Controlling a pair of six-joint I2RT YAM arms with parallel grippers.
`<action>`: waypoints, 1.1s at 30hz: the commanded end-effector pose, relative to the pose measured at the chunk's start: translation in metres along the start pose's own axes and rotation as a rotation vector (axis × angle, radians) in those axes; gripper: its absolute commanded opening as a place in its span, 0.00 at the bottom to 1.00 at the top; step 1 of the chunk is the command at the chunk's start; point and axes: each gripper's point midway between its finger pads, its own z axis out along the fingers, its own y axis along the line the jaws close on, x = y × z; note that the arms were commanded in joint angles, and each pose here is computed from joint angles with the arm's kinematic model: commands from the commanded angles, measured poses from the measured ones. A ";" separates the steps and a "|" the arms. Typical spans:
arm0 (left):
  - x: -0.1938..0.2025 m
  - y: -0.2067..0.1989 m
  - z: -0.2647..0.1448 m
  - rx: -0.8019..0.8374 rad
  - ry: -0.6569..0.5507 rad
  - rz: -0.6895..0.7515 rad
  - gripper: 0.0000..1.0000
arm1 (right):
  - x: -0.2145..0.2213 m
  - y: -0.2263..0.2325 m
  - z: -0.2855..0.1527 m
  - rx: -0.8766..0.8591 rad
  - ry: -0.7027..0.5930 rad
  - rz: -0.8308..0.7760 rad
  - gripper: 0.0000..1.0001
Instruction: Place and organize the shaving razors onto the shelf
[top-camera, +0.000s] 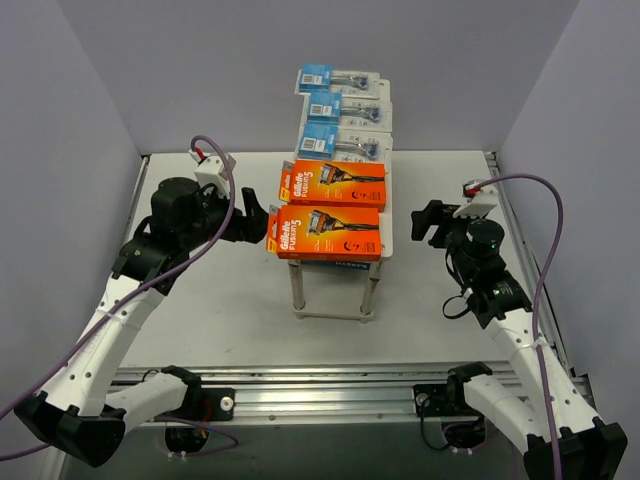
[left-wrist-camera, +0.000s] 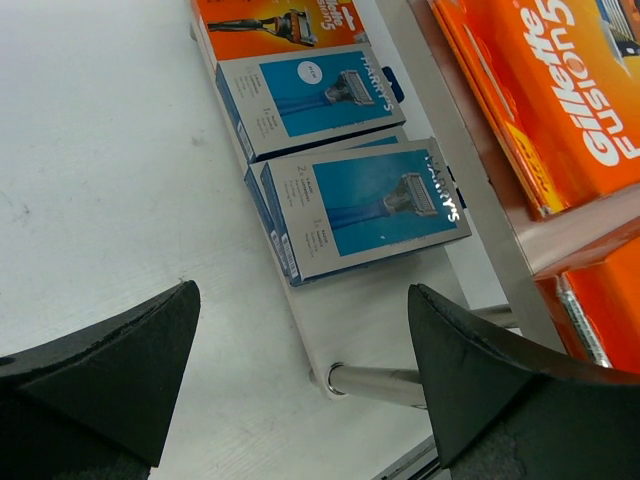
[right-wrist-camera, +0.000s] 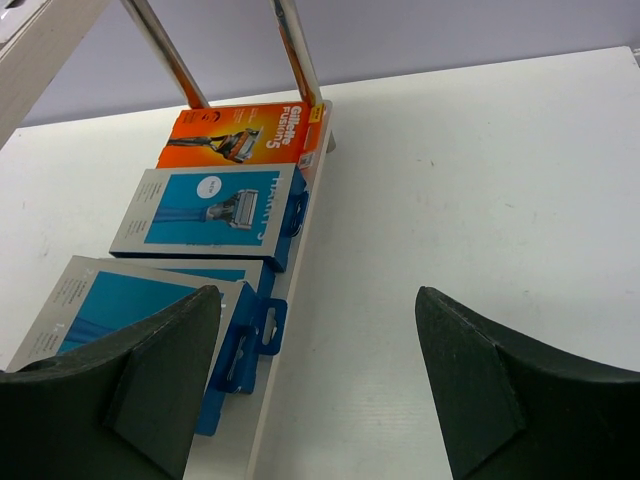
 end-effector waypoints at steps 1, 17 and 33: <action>-0.008 -0.009 -0.008 0.013 -0.020 0.023 0.94 | -0.030 0.002 -0.005 0.005 -0.069 -0.005 0.74; -0.004 -0.033 0.004 0.006 0.021 0.053 0.94 | -0.025 0.003 -0.006 -0.002 -0.052 0.011 0.74; -0.003 -0.031 -0.001 -0.015 0.024 0.054 0.94 | -0.026 0.001 -0.008 0.006 -0.052 -0.007 0.75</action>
